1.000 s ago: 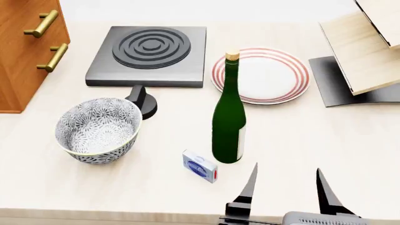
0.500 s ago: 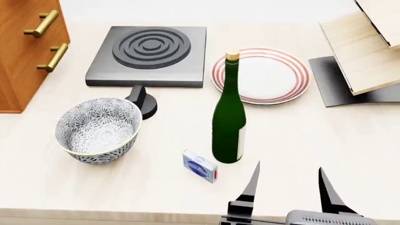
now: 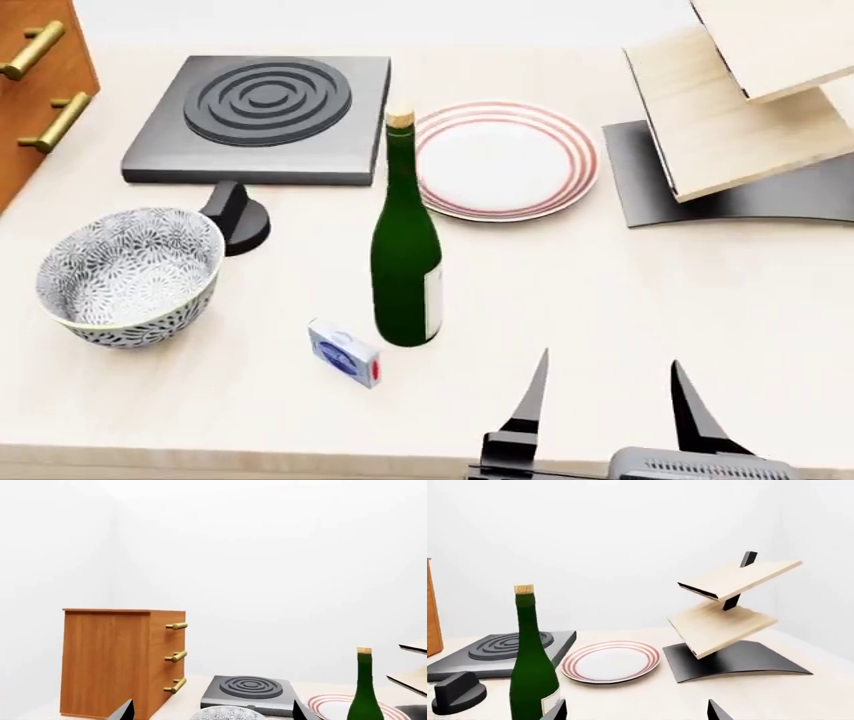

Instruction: Pick up the akita bowl and put it on the plate.

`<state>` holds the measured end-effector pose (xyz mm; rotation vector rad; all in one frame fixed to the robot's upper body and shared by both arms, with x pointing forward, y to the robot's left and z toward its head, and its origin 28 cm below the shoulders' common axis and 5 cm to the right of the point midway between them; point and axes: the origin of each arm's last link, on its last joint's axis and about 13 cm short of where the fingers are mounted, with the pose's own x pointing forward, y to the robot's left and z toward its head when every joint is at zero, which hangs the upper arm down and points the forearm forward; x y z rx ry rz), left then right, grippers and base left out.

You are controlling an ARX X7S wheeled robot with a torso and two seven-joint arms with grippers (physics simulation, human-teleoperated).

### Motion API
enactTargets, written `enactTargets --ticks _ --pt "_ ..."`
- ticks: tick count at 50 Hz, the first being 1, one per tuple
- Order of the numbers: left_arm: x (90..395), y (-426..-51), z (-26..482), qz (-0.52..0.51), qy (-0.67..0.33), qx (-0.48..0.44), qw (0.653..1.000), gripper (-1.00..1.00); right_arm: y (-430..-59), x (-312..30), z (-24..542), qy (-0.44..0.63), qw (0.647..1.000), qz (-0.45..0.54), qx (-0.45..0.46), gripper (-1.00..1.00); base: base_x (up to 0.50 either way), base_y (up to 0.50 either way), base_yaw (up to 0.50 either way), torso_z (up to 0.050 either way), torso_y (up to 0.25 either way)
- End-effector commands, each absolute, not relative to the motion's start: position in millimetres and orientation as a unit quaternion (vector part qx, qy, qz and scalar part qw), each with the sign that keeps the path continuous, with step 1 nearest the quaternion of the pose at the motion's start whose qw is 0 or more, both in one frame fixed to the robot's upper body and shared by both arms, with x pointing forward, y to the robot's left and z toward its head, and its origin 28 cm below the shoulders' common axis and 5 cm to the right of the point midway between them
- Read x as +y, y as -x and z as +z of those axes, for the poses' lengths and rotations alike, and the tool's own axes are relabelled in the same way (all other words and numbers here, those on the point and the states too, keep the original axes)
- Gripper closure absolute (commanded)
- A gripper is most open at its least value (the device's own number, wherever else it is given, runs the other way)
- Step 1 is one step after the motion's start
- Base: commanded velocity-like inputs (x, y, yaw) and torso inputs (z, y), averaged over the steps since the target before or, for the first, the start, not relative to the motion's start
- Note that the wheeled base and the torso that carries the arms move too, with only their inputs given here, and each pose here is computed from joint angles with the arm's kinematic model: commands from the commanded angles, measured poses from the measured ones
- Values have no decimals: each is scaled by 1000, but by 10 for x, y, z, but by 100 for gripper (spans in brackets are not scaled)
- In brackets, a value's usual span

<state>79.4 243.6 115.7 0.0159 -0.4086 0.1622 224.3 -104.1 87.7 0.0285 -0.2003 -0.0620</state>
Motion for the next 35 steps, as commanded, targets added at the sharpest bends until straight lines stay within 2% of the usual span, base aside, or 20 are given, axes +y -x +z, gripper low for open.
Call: enactTargets --ticks 1,11,17,35 --pt "2433 -798 1156 79 -8 -201 976 -100 -2246 -1042 864 -16 995 -28 -94 -100 0 -500 0 0 0" --pt "2426 -795 1148 77 -7 -201 976 -100 -2245 -1028 858 -15 995 -28 -97 -100 0 -481 0 0 0" --pt "2428 -791 1142 77 -7 -201 977 -100 -2242 -1006 842 6 992 -49 -120 -100 0 -32 0 0 0" --pt "2425 -806 1112 77 -6 -197 977 -100 -2239 -979 816 24 992 -47 -113 -100 26 22 0 0 0"
